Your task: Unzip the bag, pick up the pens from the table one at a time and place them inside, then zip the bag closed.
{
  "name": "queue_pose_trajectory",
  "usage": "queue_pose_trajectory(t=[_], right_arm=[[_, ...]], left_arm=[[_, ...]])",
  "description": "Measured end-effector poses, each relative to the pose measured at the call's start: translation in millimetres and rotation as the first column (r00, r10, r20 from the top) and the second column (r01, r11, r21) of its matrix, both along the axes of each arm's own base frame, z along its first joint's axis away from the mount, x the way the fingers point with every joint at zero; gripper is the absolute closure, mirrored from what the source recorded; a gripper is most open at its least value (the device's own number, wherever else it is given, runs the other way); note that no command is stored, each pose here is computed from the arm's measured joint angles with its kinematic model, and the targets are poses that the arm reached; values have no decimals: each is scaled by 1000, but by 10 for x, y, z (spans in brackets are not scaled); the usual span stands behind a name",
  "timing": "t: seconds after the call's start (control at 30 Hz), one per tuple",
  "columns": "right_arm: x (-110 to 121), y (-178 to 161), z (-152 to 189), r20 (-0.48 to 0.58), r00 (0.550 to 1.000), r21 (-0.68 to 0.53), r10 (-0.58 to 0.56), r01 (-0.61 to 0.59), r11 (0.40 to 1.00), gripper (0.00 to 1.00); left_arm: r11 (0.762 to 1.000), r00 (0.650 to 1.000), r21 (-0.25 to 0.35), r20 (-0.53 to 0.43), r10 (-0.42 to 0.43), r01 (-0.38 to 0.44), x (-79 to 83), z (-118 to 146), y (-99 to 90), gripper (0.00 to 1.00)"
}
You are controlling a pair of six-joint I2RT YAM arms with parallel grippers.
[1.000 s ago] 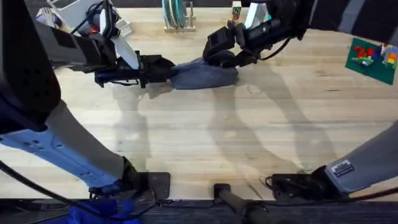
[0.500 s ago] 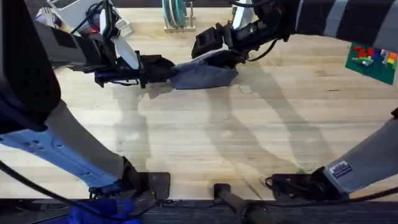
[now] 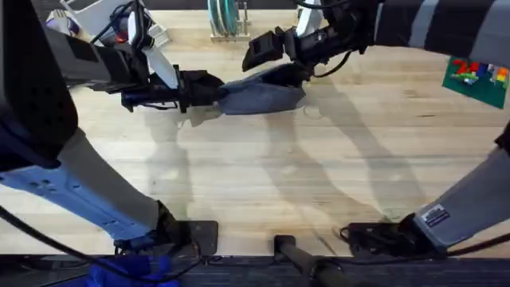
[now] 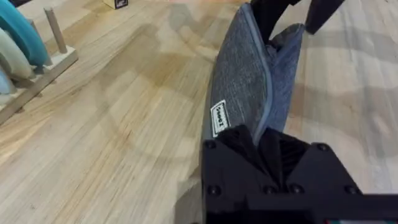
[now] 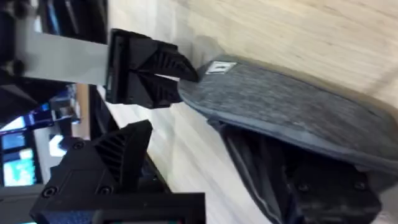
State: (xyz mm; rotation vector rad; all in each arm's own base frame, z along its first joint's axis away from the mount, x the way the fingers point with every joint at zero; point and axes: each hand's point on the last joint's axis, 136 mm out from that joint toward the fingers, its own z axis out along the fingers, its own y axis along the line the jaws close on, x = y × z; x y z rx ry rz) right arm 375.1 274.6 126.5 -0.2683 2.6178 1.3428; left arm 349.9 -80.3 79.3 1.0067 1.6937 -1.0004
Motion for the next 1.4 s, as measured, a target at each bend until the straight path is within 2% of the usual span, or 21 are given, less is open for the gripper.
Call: queue_pose_trajectory(t=[0.63, 0.97, 1.4], right_arm=[[-4, -14, 231, -14, 1000, 113, 23, -21, 993, 6], [-98, 3, 602, 34, 998, 171, 44, -49, 984, 6], [-123, -24, 569, 7, 999, 160, 38, -39, 986, 6]], left_arm=[[1000, 1000, 2, 0, 0, 0, 1, -3, 1, 959], [1000, 1000, 3, 0, 1, -1, 2, -4, 2, 959], [1000, 1000, 4, 0, 1, -1, 2, -5, 2, 959]])
